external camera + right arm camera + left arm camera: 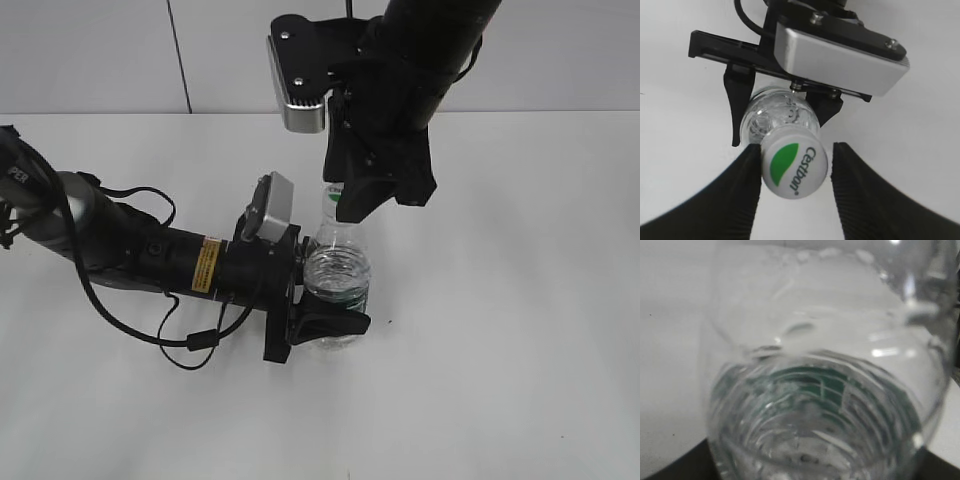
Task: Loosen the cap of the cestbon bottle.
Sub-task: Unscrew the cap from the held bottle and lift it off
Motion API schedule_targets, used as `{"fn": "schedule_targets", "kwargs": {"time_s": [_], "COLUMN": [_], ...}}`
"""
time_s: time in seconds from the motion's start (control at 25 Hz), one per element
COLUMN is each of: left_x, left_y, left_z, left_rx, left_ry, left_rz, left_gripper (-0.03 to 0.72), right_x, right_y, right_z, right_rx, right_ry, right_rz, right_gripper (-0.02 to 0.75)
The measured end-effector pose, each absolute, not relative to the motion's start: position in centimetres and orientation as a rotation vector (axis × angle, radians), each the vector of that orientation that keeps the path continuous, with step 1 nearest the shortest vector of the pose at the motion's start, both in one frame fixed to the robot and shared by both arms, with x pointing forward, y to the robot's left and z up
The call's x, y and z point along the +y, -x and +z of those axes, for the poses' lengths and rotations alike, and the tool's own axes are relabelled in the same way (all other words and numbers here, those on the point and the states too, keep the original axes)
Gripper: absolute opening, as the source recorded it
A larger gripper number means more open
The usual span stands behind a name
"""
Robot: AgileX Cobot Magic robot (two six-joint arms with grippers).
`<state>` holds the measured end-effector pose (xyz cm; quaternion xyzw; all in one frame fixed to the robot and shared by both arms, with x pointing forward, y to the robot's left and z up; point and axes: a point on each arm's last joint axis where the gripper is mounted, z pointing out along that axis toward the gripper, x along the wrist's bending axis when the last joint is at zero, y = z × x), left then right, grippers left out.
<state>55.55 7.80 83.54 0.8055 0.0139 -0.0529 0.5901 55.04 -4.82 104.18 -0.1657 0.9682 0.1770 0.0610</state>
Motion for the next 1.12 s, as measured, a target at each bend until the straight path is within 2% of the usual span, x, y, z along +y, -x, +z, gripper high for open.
{"fn": "schedule_targets", "kwargs": {"time_s": [0.28,0.52,0.76,0.92,1.12], "left_x": [7.8,7.8,7.8,7.8,7.8], "left_y": [-55.5,-55.5,-55.5,-55.5,-55.5], "left_z": [83.5,83.5,83.5,83.5,83.5], "left_rx": [0.025,0.024,0.023,0.023,0.023], "left_ry": [-1.875,-1.875,-1.875,-1.875,-1.874], "left_rz": [-0.128,-0.129,-0.129,-0.129,-0.129], "left_gripper": [0.406,0.406,0.406,0.406,0.406], "right_x": [-4.6,-4.9,-5.7,-5.6,-5.6], "right_y": [-54.9,-54.4,-53.2,-53.5,-53.5], "right_z": [104.2,104.5,107.9,109.4,109.6], "right_rx": [2.947,3.02,2.979,2.907,2.839], "right_ry": [0.444,0.334,0.122,-0.283,-1.107], "right_rz": [0.574,0.581,0.648,0.756,0.818], "right_gripper": [0.472,0.484,0.484,0.484,0.484]}}
